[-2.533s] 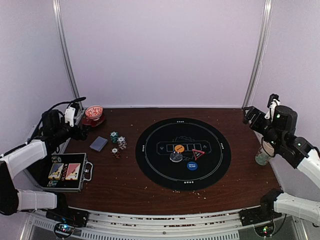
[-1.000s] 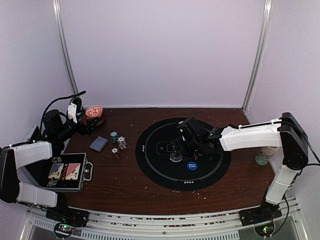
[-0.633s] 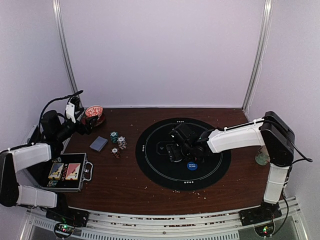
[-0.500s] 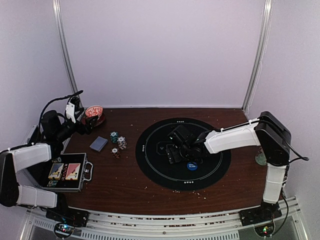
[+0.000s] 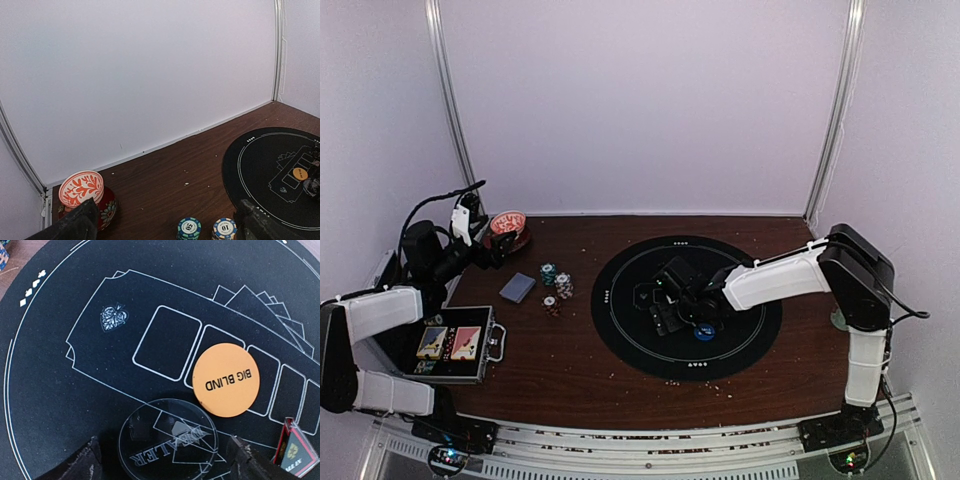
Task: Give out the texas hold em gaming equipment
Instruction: Pick up the dealer button from the community card area.
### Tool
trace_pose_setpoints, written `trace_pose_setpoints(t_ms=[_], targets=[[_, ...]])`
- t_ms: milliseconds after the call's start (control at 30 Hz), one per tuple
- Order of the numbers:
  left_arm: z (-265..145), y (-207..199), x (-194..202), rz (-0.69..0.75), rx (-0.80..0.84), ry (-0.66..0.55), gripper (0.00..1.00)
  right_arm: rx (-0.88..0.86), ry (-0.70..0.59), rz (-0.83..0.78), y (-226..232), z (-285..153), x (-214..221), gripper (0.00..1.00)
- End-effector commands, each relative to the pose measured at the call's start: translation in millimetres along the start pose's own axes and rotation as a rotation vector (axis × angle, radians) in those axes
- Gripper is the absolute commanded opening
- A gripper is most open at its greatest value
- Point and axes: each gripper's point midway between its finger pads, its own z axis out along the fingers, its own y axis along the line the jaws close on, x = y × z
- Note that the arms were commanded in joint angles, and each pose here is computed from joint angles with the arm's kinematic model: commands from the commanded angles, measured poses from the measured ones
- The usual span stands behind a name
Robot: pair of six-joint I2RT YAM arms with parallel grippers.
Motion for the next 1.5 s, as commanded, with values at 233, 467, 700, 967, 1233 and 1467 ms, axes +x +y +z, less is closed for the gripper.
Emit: trace_pose_setpoints(t_ms=[233,467,700,967,1233,1467], targets=[[0,-2,-9,0.023,0.009,-0.041,0.98,0.022,0.020,0.016,2,11,7,0.75],[1,-2,-8,0.022,0.006,-0.039,0.98,0.022,0.005,0.025,0,1,3,0.57],[0,-1,-9,0.028,0.001,-0.040,0.98,-0.007,-0.060,-0.019,7,-41,-10,0.57],[3,-1,-6,0.020,0.009,-0.029,0.98,-0.110,-0.076,-0.034,3,-95,31,0.55],[3,-1,-4,0.017,0.010,-0.026,0.98,-0.155,-0.025,-0.049,0,-108,88,0.55],[3,-1,-4,0.018,0.008,-0.023,0.98,-0.169,-0.001,-0.100,16,-106,106,0.55]])
